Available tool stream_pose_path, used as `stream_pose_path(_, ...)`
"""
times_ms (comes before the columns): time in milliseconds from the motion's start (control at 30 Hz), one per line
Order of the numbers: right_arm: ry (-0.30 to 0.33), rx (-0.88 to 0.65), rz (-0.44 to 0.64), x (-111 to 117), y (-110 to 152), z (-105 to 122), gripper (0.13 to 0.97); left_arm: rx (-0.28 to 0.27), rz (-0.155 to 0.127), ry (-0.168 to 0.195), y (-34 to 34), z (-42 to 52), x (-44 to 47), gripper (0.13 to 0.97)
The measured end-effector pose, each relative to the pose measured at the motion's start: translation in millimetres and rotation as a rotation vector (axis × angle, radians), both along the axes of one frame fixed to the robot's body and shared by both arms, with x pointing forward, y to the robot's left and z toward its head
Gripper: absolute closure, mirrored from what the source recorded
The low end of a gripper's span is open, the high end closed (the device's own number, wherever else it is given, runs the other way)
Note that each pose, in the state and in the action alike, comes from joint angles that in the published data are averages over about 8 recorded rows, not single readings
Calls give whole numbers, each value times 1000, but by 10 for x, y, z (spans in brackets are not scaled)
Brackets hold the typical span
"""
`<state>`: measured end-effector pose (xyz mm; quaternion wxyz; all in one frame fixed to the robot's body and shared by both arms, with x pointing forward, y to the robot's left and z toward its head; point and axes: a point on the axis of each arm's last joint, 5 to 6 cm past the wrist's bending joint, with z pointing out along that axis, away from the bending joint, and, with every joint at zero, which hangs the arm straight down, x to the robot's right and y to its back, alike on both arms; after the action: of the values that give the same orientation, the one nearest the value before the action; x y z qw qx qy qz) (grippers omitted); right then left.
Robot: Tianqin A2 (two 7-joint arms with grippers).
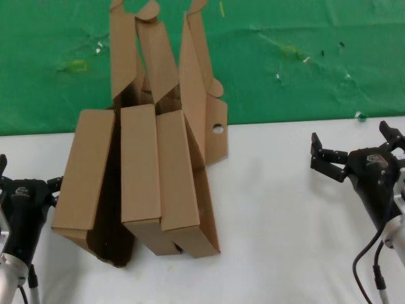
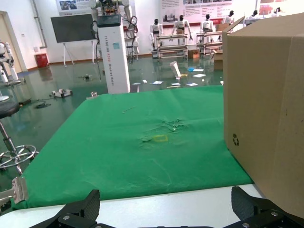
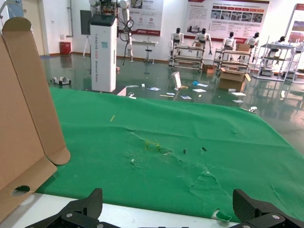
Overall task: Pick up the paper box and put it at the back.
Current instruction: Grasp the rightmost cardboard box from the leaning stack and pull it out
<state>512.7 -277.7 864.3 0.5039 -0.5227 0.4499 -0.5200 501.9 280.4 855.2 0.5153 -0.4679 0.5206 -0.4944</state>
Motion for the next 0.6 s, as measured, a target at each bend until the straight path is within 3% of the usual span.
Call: stream_pose_path(600, 0, 0, 0, 0, 0, 0, 130, 0, 0, 0, 0, 0, 0, 132)
